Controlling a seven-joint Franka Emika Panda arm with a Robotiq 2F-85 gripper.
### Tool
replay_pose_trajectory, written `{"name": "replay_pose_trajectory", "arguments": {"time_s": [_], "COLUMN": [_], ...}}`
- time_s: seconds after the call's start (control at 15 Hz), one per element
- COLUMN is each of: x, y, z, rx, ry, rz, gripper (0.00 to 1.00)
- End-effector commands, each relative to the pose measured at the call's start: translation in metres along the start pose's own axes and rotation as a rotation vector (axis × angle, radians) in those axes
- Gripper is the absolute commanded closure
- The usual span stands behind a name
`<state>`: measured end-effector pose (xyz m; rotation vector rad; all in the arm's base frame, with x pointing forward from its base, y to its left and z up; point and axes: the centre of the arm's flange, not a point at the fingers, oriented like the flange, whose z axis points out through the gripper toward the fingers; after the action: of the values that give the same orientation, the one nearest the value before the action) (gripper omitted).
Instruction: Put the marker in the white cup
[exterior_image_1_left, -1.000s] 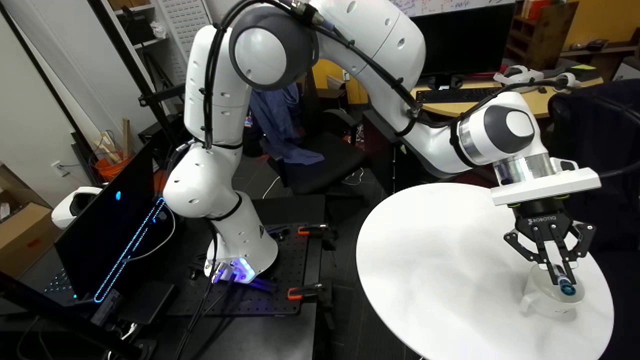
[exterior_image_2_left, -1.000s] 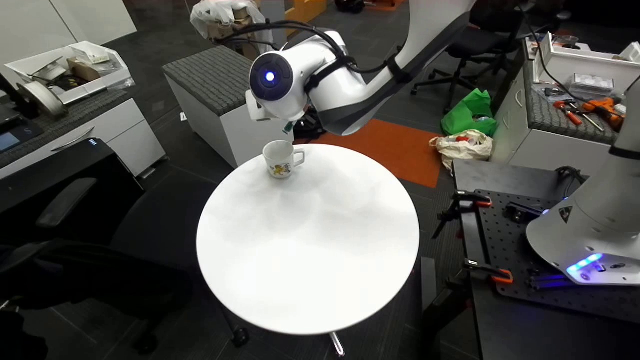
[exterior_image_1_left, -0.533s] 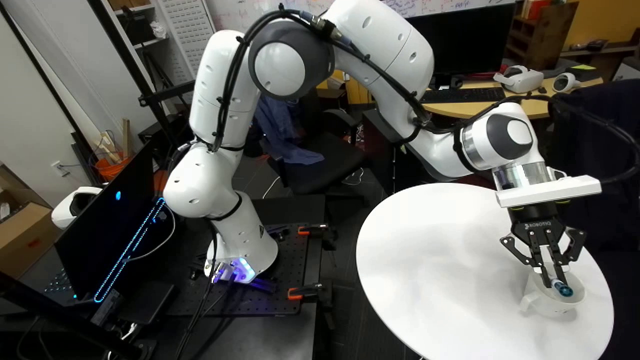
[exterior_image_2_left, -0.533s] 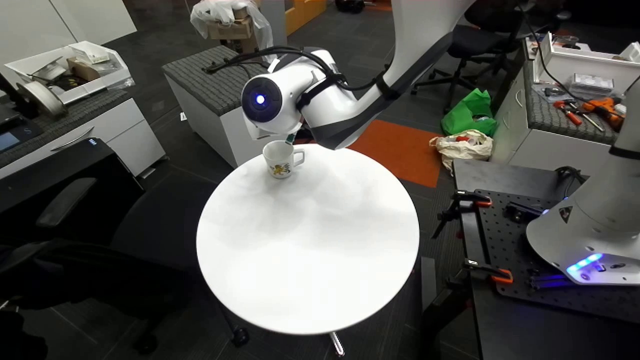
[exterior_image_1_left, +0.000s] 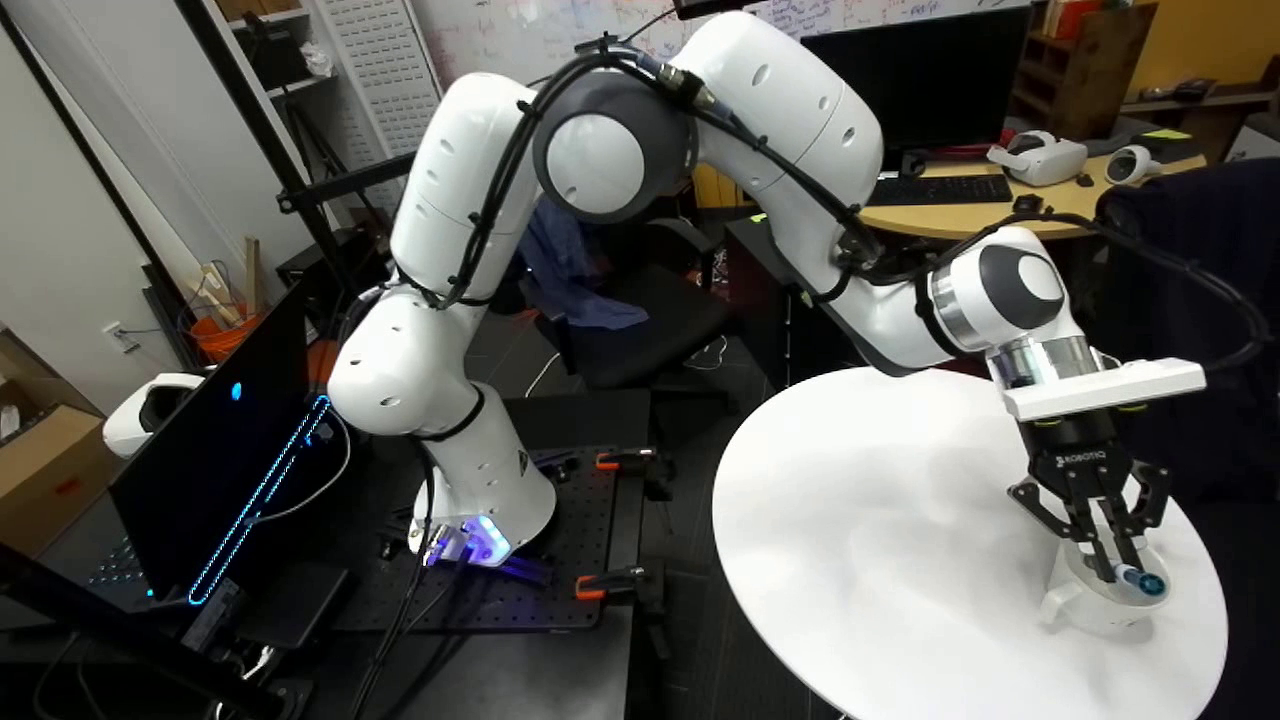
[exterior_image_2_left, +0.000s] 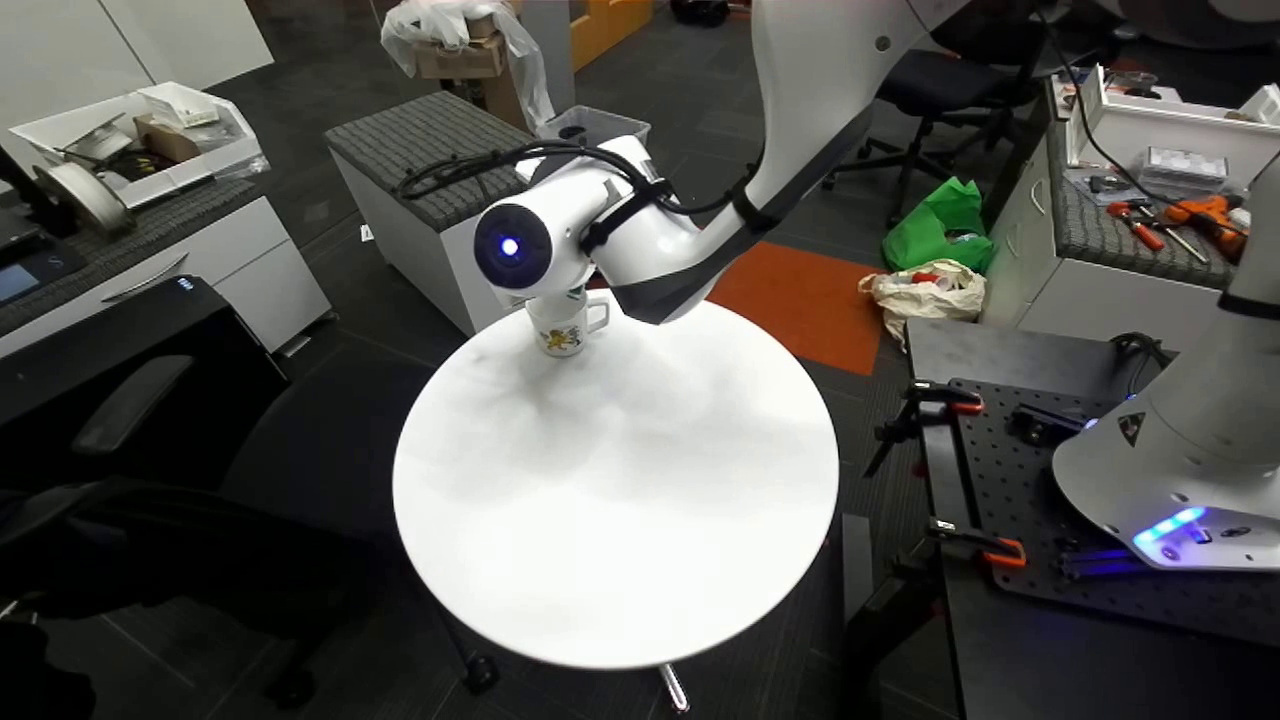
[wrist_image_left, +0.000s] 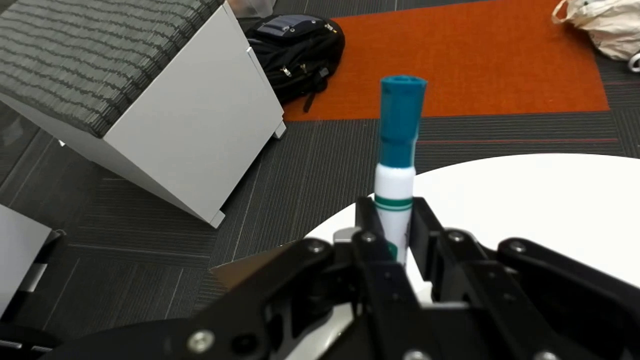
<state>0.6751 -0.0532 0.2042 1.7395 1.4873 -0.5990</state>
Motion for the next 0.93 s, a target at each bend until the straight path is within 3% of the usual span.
{"name": "replay_pose_trajectory", "arguments": {"time_s": [0.0, 0.87], "x": [0.009, 0.031], "y": [0.020, 0.035], "z": [0.001, 0.008], "rx": [-0.032, -0.028], "ry": [-0.054, -0.065], "rz": [-0.016, -0.006], "gripper": [0.95, 0.95]}}
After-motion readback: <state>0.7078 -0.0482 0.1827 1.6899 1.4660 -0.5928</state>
